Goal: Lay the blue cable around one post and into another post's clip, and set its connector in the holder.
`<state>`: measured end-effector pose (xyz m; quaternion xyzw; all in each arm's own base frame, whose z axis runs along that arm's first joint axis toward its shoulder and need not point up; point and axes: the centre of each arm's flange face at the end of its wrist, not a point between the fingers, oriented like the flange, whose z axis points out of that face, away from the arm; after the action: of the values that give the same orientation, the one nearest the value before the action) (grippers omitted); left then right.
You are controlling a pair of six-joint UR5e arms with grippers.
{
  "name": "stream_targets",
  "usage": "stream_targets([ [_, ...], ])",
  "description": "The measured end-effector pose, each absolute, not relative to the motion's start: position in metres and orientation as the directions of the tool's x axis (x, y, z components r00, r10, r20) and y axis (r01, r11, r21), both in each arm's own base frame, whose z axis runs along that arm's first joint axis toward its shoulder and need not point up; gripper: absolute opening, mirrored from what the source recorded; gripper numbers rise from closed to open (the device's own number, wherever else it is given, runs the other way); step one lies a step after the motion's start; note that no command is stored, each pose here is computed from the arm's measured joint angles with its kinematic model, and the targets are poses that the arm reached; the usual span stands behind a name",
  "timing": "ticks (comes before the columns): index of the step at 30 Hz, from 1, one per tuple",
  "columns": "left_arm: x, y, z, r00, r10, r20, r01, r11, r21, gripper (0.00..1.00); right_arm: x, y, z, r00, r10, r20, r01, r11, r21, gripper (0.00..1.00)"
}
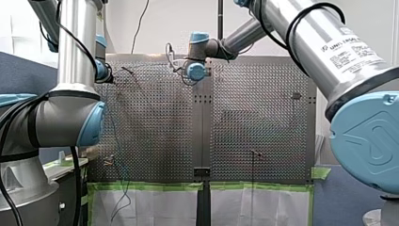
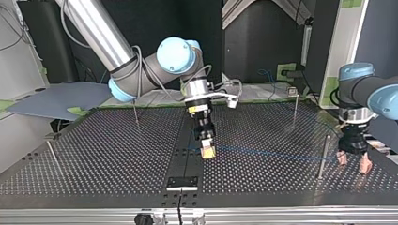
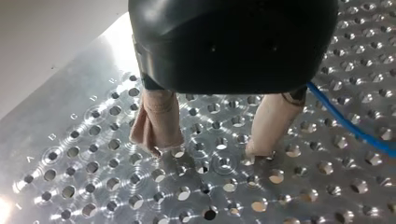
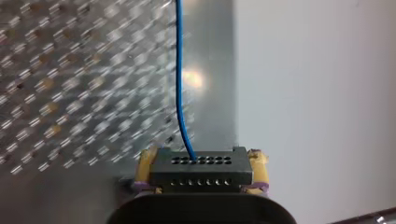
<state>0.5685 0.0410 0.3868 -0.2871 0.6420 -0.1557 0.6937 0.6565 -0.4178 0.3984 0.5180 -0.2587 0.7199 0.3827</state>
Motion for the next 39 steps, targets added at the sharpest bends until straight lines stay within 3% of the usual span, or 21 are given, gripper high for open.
stream_targets([
  [8,0.565,0.031,0.378,0.108,-0.598,-0.794,-0.155,0.779,-0.607,1.00,0.643,-0.425,0.370,-0.196,0.250,0.948,-0.853,-0.520,-0.039,0.00],
  [17,0.564,0.016,0.377,0.082,-0.603,-0.793,-0.144,0.780,-0.609,1.00,0.614,-0.448,0.337,-0.257,0.218,0.941,-0.889,-0.435,-0.142,0.00],
  [23,0.564,0.010,0.376,0.073,-0.605,-0.793,-0.141,0.781,-0.609,1.00,0.592,-0.462,0.315,-0.302,0.205,0.931,-0.903,-0.375,-0.211,0.00],
  [33,0.564,0.004,0.376,0.068,-0.607,-0.792,-0.135,0.781,-0.610,1.00,0.550,-0.483,0.277,-0.382,0.202,0.902,-0.908,-0.263,-0.325,0.00],
  [39,0.564,0.004,0.376,0.069,-0.610,-0.789,-0.136,0.778,-0.613,1.00,0.530,-0.488,0.256,-0.390,0.211,0.896,-0.912,-0.219,-0.346,0.00],
])
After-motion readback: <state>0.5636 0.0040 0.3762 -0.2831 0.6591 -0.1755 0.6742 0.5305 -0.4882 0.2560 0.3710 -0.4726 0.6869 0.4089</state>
